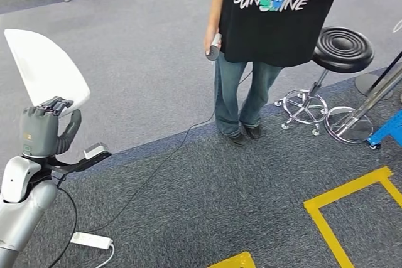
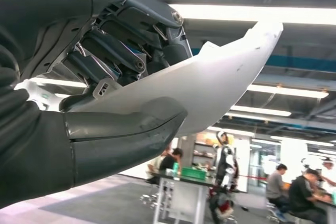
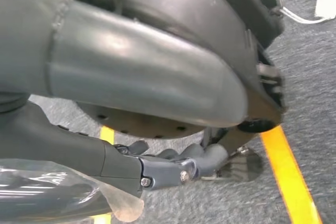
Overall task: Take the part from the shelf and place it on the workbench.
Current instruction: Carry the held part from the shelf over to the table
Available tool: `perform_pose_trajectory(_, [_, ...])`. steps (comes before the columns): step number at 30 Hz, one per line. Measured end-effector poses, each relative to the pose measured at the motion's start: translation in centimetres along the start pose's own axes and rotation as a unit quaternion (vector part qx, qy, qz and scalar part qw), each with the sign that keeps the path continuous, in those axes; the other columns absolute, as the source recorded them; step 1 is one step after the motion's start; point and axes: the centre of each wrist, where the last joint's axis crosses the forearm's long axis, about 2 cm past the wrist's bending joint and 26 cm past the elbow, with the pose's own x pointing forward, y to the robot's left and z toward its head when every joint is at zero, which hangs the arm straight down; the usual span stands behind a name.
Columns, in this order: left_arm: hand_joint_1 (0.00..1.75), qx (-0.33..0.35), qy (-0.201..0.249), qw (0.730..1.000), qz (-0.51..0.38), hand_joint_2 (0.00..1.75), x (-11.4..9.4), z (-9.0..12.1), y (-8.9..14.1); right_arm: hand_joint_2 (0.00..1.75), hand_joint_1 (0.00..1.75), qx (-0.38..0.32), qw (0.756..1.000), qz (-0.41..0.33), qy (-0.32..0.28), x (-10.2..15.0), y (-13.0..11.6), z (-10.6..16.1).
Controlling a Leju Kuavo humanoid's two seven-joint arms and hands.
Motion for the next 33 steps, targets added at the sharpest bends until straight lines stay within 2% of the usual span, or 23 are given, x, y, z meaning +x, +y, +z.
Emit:
perform_pose_trajectory(11, [1.75, -0.008, 0.002, 1.0, -0.003, 1.75, -0.01, 0.5, -0.09, 0.0, 0.0, -0.003, 1.0, 0.001, 0.002, -0.2, -0.14, 0.12])
perform_pose_trajectory(33, [1.75, -0.007, 0.002, 1.0, -0.01, 1.75, -0.1, -0.19, 0.15, 0.0, 0.0, -0.008, 1.0, 0.007, 0.001, 0.05, -0.17, 0.09])
